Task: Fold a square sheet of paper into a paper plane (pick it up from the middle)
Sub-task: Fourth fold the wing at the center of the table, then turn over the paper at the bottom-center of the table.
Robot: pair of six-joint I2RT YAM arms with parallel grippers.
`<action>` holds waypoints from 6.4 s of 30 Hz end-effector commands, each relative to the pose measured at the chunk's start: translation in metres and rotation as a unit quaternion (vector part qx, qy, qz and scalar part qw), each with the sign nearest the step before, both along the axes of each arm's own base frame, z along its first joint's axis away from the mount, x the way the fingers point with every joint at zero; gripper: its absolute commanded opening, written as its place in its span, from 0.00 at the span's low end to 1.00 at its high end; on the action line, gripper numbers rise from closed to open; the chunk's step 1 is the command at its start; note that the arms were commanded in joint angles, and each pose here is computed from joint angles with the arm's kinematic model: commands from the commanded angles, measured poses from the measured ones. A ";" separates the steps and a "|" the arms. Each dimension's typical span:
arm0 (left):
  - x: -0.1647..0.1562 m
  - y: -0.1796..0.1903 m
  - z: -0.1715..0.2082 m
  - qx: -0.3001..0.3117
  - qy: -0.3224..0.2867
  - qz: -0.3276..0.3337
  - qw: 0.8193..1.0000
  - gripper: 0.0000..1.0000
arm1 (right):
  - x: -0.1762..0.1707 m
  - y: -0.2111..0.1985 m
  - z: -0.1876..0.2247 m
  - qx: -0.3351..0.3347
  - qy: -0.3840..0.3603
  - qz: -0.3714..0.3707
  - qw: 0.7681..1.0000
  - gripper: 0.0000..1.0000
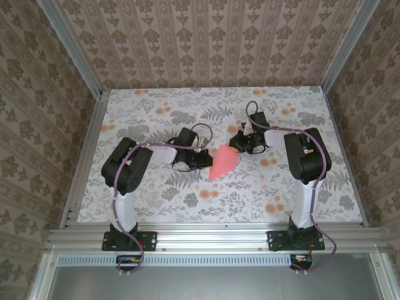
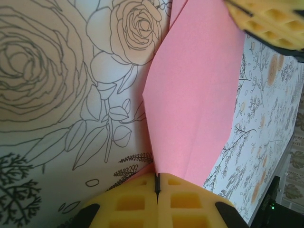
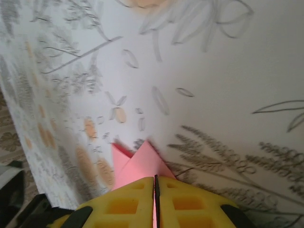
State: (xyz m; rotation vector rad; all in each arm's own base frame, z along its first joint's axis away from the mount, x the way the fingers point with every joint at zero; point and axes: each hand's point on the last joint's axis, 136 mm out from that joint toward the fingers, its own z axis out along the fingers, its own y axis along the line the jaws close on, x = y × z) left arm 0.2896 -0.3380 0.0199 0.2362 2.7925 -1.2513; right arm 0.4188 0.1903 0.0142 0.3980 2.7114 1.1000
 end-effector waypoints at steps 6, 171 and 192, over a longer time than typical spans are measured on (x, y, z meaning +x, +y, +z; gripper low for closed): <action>-0.033 0.027 -0.032 0.079 0.050 0.004 0.996 0.02 | -0.007 -0.008 0.013 -0.019 -0.001 0.013 1.000 0.18; -0.004 0.095 0.084 0.090 -0.111 0.153 0.978 0.24 | -0.129 -0.083 0.142 -0.456 -0.041 0.174 0.872 0.05; -0.023 0.182 0.096 0.112 -0.150 0.277 0.942 0.31 | -0.138 0.070 0.062 -0.548 -0.022 0.256 0.796 0.11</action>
